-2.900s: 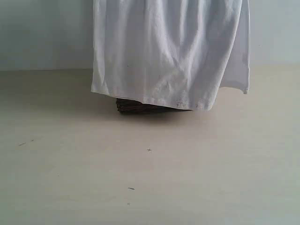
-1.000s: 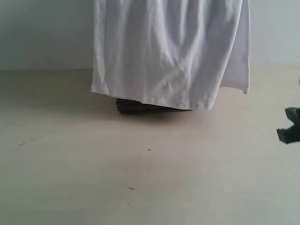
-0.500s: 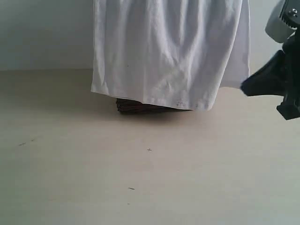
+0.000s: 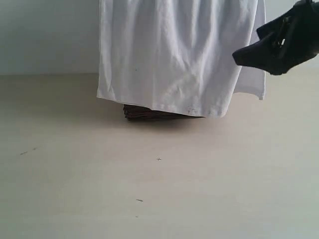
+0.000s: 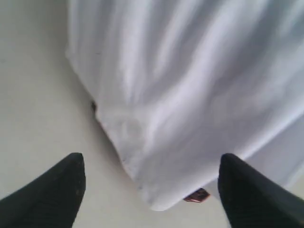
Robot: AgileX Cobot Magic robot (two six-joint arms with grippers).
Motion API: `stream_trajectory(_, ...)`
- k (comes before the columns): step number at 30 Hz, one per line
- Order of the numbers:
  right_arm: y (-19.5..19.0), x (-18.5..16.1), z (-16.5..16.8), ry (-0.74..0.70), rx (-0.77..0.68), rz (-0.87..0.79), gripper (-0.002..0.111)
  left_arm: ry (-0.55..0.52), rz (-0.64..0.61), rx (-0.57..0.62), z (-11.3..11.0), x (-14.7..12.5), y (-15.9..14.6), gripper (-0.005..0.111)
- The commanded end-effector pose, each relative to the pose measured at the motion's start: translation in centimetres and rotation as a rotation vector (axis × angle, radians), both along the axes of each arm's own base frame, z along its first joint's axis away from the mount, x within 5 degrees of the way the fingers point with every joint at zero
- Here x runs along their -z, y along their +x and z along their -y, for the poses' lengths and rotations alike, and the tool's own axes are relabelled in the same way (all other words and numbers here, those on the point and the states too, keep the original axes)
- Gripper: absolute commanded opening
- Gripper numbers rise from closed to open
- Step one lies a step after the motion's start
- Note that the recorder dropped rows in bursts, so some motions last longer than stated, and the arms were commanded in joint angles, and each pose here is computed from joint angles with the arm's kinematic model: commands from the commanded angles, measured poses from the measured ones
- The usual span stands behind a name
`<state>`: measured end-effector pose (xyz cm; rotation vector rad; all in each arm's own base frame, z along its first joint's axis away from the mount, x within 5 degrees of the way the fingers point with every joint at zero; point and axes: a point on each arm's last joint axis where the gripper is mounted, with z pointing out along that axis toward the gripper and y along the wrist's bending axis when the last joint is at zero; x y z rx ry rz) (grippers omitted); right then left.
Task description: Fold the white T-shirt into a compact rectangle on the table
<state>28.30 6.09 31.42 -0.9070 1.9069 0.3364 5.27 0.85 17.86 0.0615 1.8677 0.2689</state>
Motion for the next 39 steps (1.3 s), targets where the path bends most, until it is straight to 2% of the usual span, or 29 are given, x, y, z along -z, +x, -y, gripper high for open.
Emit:
stream_trajectory(1, 1.8, -0.1, 1.4, 0.024, 0.22, 0.058, 0.075, -0.011, 0.021, 0.003, 0.1, -0.2, 0.0, 0.0)
stream_trajectory(4, 3.0, 1.0, 2.0, 0.004, 0.288, 0.052, 0.075, -0.011, 0.021, 0.003, 0.1, -0.2, 0.0, 0.0)
stream_trajectory(8, 4.0, 2.5, 2.0, 0.009, 0.304, 0.013, 0.075, -0.011, 0.021, 0.003, 0.1, -0.2, 0.0, 0.0)
stream_trajectory(13, 5.1, 3.3, 1.8, 0.096, 0.323, 0.021, 0.075, -0.011, 0.021, 0.003, 0.1, -0.2, 0.0, 0.0)
stream_trajectory(18, 6.4, 3.7, 1.1, 0.146, 0.259, 0.096, 0.075, -0.011, 0.021, 0.003, 0.1, -0.2, 0.0, 0.0)
stream_trajectory(22, 7.7, 3.5, 0.5, 0.149, 0.184, 0.13, 0.07, -0.011, 0.021, 0.003, 0.1, -0.2, 0.0, 0.0)
stream_trajectory(25, 8.6, 2.8, 0.5, 0.19, 0.209, 0.125, 0.058, -0.011, 0.021, 0.003, 0.1, -0.2, 0.0, 0.0)
stream_trajectory(33, 8.2, 1.2, 0.7, 0.219, 0.233, 0.149, 0.01, -0.011, 0.021, 0.003, 0.1, -0.2, 0.0, 0.0)
stream_trajectory(34, 7.7, 0.5, 0.7, 0.211, 0.225, 0.161, 0.001, -0.011, 0.021, 0.003, 0.1, -0.2, 0.0, 0.0)
stream_trajectory(39, 5.0, -3.1, 0.5, 0.171, 0.167, 0.24, 0.0, -0.011, 0.021, 0.003, 0.1, -0.2, 0.0, 0.0)
